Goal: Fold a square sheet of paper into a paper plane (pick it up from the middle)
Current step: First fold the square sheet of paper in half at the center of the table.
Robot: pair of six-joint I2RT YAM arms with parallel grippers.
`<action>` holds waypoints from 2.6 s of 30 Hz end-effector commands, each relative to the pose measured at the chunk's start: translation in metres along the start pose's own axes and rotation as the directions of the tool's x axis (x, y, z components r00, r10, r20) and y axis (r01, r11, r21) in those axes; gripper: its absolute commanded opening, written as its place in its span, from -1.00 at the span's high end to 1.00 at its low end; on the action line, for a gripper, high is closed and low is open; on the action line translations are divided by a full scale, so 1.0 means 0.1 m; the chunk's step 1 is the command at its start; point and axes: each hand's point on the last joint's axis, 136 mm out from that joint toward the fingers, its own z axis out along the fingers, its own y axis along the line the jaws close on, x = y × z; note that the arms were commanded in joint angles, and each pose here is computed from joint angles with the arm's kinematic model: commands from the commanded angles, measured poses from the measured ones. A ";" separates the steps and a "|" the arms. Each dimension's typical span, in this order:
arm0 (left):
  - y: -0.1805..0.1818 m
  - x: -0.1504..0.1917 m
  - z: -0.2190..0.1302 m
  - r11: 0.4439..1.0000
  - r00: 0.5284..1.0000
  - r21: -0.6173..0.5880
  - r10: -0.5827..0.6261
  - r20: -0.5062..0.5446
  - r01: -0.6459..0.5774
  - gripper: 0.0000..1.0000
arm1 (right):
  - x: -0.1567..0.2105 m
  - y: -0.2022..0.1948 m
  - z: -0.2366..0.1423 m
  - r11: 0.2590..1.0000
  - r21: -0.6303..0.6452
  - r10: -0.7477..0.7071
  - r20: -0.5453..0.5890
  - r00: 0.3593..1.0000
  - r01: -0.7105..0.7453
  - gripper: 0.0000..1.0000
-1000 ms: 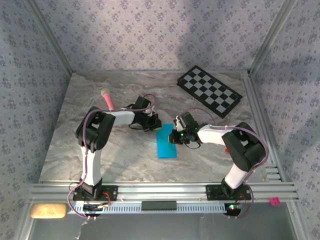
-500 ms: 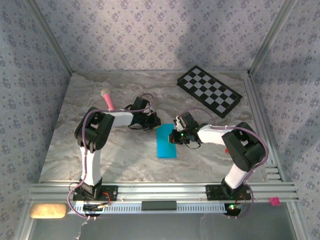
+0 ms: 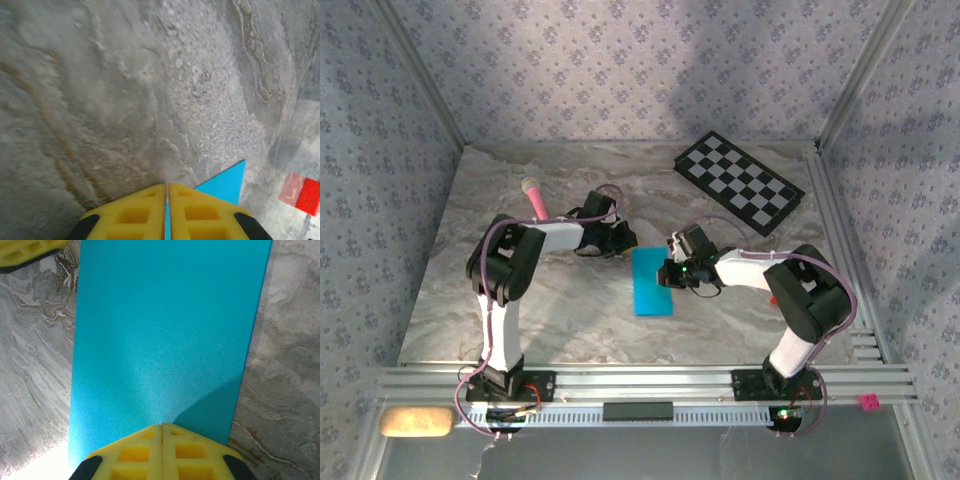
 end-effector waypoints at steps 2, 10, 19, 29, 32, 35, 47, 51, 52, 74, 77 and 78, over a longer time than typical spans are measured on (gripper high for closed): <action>0.01 -0.29 -0.22 0.998 0.995 -0.055 0.006 0.099 0.000 0.73 | 0.73 -0.73 0.00 0.960 0.271 0.123 -0.208 0.970 -0.064 1.00; -0.33 -0.07 -0.39 0.991 0.989 -0.007 0.137 0.063 -0.137 0.70 | 0.68 -0.70 0.01 0.962 0.262 0.124 -0.199 0.972 -0.069 1.00; -0.35 0.54 -0.23 0.976 0.974 0.090 0.206 -0.096 -0.198 0.71 | 0.71 -0.73 -0.01 0.959 0.276 0.127 -0.203 0.971 -0.068 1.00; 0.22 0.80 -0.02 0.981 0.965 -0.011 0.188 -0.184 -0.194 0.73 | 0.74 -0.76 -0.01 0.956 0.284 0.137 -0.202 0.970 -0.076 1.00; 0.29 0.76 -0.05 0.980 0.966 -0.025 0.189 -0.175 -0.197 0.72 | 0.75 -0.76 -0.01 0.955 0.285 0.139 -0.202 0.969 -0.077 1.00; 0.17 0.71 -0.10 0.979 0.965 0.008 0.200 -0.169 -0.202 0.71 | 0.75 -0.75 -0.01 0.956 0.284 0.137 -0.202 0.970 -0.076 1.00; -0.40 0.89 -0.43 0.978 0.964 0.113 0.194 -0.181 -0.175 0.68 | 0.72 -0.74 -0.02 0.956 0.284 0.140 -0.196 0.971 -0.080 1.00; -0.36 1.07 -0.35 0.981 0.964 0.148 0.156 -0.214 -0.126 0.68 | 0.73 -0.74 -0.02 0.955 0.286 0.139 -0.197 0.970 -0.079 1.00; -0.33 1.11 -0.33 0.982 0.962 0.146 0.152 -0.225 -0.121 0.68 | 0.72 -0.74 -0.02 0.955 0.287 0.138 -0.196 0.971 -0.078 1.00; -0.11 1.31 -0.44 0.981 0.953 0.033 0.192 -0.234 -0.190 0.68 | 0.75 -0.74 -0.02 0.955 0.287 0.139 -0.195 0.971 -0.079 1.00; -0.31 1.36 -0.48 0.980 0.953 0.091 0.195 -0.233 -0.178 0.67 | 0.76 -0.75 -0.02 0.953 0.291 0.140 -0.195 0.971 -0.079 1.00; -0.35 1.40 -0.47 0.979 0.951 0.105 0.194 -0.241 -0.173 0.67 | 0.75 -0.75 -0.02 0.954 0.290 0.141 -0.194 0.971 -0.081 1.00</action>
